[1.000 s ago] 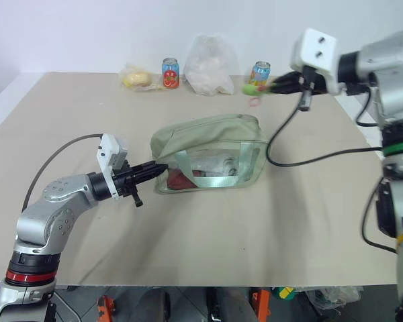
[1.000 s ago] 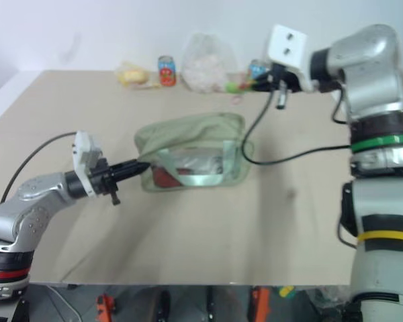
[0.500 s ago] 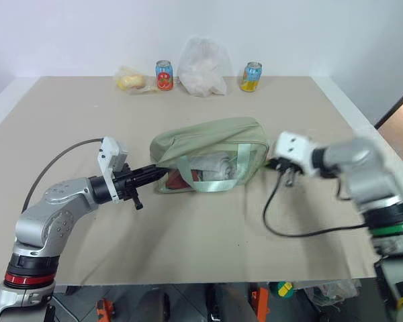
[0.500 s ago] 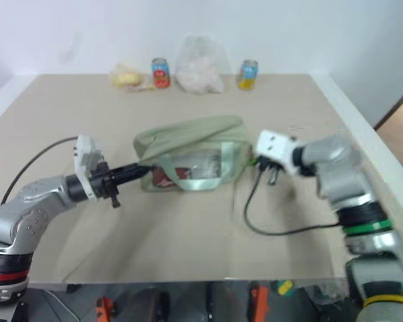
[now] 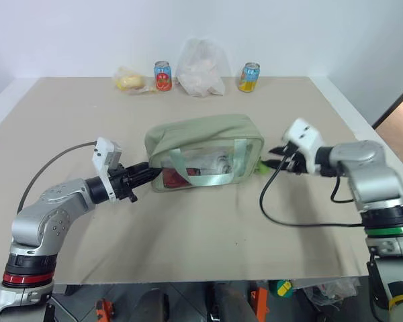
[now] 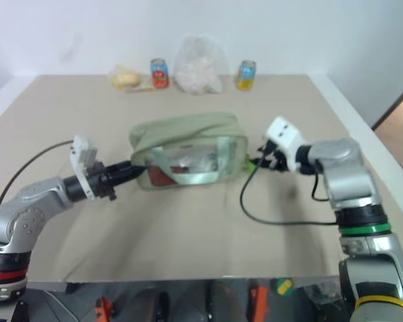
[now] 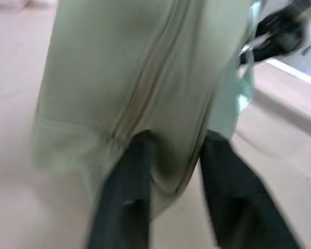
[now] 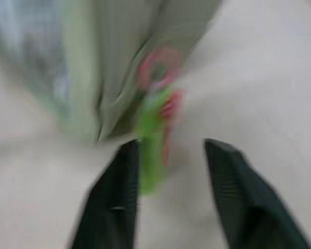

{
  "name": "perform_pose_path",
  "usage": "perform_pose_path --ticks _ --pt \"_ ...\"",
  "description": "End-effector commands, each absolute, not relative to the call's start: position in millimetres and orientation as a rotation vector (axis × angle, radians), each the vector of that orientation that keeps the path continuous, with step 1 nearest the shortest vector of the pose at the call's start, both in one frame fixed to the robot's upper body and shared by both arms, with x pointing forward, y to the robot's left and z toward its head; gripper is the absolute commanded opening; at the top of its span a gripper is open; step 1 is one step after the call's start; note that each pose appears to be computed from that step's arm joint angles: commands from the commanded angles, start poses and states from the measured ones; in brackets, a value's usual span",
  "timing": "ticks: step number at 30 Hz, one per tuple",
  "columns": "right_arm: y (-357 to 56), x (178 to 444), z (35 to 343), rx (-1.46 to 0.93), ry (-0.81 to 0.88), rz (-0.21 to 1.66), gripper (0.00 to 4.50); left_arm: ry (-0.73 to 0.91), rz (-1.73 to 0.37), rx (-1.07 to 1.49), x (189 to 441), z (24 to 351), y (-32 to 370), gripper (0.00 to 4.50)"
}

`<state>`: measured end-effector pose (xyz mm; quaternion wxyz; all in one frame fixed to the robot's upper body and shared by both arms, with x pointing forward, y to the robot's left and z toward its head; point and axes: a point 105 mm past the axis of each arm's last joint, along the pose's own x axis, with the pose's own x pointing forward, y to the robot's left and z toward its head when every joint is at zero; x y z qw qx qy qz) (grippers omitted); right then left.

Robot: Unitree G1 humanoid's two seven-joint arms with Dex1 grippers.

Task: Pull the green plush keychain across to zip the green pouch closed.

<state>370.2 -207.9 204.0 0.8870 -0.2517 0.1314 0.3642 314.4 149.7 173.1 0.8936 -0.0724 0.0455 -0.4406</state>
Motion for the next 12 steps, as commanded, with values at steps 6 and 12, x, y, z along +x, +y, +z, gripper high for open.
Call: perform_pose_path --ticks 6,12 --pt "-230 321 224 -0.155 0.21 0.885 4.04 0.015 -0.774 -0.1 305 203 191 4.07" --pt "-255 288 212 0.034 0.184 0.857 4.04 0.115 -0.677 -0.123 275 180 233 4.07"
